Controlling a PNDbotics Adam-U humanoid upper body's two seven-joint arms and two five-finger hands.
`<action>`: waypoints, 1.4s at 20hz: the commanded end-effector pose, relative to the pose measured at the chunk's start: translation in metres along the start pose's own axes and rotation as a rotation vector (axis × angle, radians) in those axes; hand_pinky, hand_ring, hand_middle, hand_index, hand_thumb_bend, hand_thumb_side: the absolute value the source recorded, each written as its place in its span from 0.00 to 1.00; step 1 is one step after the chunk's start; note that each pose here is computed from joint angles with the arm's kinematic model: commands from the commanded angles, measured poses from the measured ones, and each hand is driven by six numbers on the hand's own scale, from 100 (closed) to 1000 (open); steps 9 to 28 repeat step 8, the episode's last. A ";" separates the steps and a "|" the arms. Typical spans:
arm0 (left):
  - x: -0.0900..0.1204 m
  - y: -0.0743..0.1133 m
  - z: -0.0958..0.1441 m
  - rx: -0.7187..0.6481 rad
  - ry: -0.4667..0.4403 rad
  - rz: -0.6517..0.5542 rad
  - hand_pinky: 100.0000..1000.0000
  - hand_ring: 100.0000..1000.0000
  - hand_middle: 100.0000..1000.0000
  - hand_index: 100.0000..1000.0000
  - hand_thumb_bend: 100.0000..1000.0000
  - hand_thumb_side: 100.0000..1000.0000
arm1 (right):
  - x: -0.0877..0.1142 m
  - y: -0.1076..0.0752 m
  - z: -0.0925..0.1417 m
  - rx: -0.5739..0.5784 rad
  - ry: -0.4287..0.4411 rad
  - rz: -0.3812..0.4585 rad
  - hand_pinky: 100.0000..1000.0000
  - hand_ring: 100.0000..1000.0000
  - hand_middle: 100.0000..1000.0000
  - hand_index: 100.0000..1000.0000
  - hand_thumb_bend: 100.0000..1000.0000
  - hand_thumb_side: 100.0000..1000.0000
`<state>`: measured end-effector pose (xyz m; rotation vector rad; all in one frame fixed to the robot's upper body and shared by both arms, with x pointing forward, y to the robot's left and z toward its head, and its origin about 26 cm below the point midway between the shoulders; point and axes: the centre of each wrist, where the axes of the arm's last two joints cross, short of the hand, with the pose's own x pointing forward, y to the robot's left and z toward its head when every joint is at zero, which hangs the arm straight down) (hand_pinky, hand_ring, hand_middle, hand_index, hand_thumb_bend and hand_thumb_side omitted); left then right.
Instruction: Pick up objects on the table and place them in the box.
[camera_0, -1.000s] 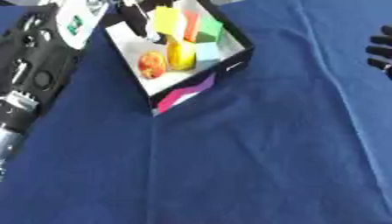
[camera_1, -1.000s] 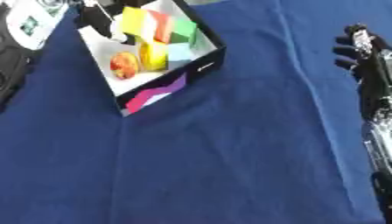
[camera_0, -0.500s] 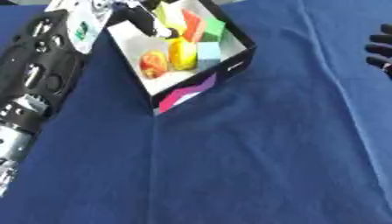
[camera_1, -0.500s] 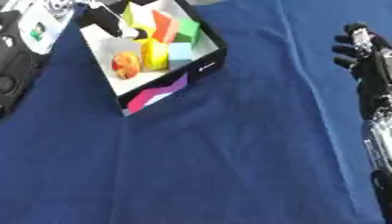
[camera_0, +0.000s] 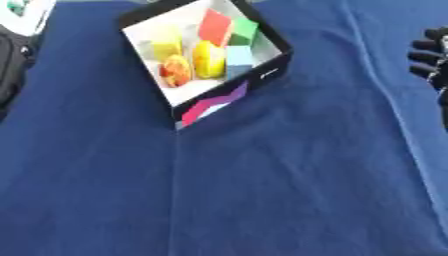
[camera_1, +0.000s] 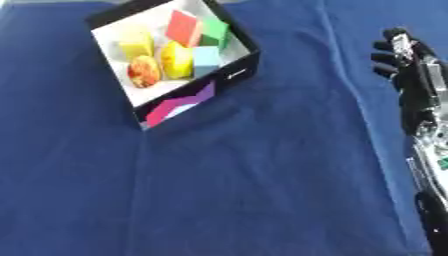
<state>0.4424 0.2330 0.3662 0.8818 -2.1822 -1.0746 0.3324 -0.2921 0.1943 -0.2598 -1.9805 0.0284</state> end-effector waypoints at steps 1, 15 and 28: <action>0.007 0.038 0.019 0.166 -0.004 0.100 0.73 0.65 0.65 0.77 0.00 0.43 | 0.011 -0.009 -0.002 -0.017 -0.038 0.026 0.82 0.80 0.72 0.82 0.00 0.76; 0.019 0.044 0.093 0.358 0.025 0.322 0.70 0.63 0.65 0.78 0.00 0.54 | 0.014 -0.014 -0.001 -0.045 -0.055 0.028 0.82 0.80 0.72 0.82 0.00 0.76; 0.019 0.044 0.093 0.358 0.025 0.322 0.70 0.63 0.65 0.78 0.00 0.54 | 0.014 -0.014 -0.001 -0.045 -0.055 0.028 0.82 0.80 0.72 0.82 0.00 0.76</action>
